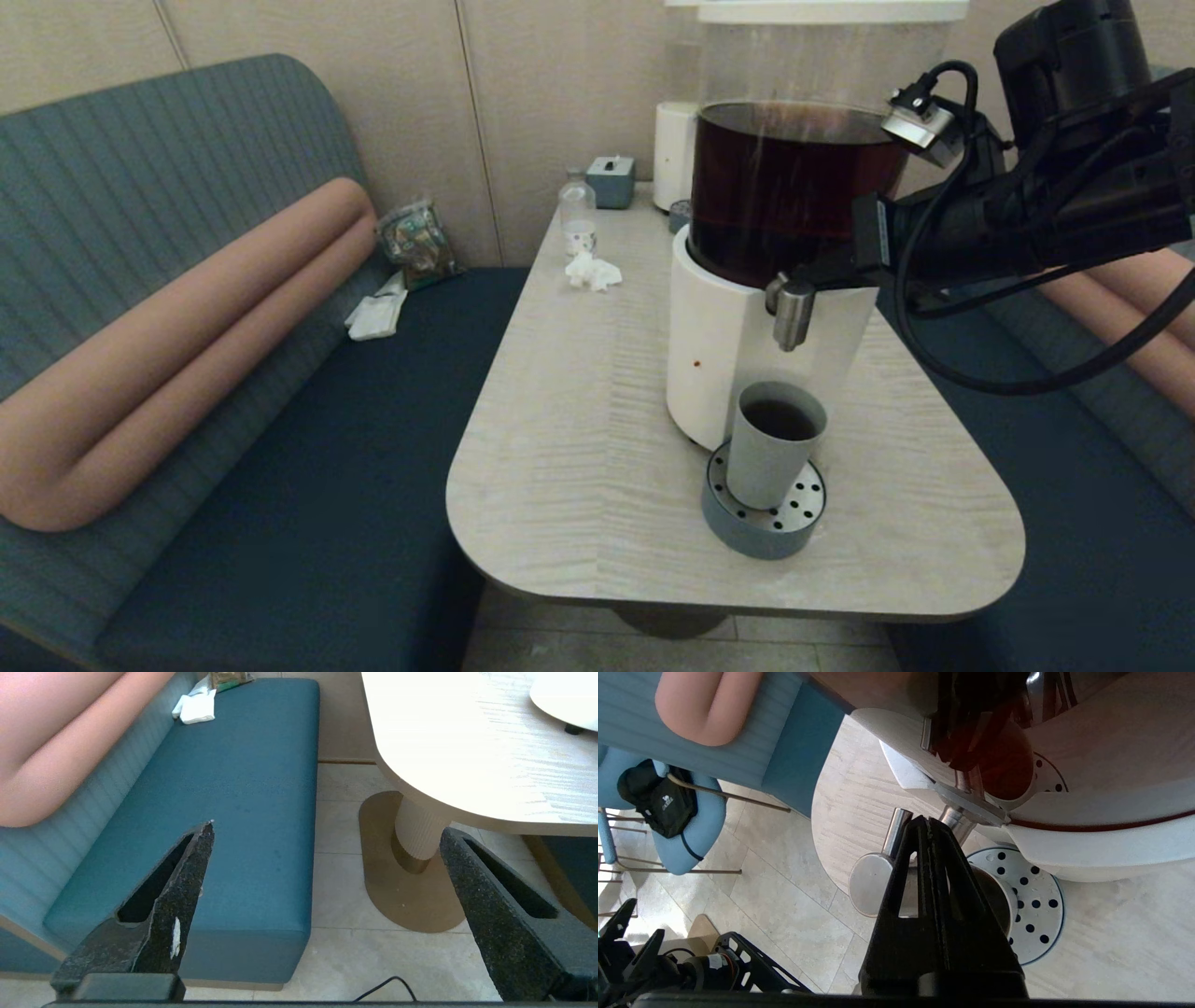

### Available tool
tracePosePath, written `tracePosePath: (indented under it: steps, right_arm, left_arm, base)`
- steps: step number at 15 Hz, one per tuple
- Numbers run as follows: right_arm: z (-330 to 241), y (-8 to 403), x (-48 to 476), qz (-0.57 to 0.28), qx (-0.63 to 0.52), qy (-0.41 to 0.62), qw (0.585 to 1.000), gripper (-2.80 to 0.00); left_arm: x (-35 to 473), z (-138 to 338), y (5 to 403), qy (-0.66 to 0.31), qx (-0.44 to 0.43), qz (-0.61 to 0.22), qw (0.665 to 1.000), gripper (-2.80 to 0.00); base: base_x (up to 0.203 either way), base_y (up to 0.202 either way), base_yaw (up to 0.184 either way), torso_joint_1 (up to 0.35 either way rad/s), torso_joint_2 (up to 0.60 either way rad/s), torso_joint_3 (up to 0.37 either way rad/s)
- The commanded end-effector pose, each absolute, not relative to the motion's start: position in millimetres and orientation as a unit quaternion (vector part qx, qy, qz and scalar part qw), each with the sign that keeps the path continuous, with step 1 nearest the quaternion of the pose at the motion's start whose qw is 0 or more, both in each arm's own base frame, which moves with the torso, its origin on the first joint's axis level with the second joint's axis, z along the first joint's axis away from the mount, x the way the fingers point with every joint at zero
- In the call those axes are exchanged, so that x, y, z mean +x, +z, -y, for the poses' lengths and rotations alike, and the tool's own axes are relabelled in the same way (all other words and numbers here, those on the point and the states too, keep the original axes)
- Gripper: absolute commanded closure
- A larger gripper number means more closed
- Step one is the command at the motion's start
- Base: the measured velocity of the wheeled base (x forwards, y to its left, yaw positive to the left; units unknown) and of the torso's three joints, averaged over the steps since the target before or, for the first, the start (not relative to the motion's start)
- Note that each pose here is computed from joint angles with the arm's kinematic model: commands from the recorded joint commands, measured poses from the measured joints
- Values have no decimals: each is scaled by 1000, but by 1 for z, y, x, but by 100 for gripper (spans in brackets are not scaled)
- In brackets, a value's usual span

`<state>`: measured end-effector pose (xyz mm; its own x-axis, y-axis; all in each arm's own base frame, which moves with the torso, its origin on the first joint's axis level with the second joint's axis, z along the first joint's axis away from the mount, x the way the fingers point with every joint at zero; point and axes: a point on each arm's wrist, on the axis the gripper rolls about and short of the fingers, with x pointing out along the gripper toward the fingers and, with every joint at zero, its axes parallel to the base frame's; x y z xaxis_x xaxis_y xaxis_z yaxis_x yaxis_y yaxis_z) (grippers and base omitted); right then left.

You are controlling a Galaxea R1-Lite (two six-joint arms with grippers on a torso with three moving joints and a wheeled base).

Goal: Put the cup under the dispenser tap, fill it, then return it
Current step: Turn on the faucet

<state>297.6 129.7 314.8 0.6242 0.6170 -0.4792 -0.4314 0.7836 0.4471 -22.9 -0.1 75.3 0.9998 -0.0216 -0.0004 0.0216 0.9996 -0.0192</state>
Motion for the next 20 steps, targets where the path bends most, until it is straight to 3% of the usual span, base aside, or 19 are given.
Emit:
tracePosePath:
  steps: [1,20]
  right_arm:
    - [-130,313,298,-323,147,295,887,0]
    - [-117,326,286,-280,88,251,922,0]
  left_arm:
    - [-23,0,75,-11,-10,-1,1000,-280]
    - [-23,0,75,-11,-10,-1,1000,-280]
  base:
    - [0,0,0,0,0,0]
    - [0,0,0,0,0,0]
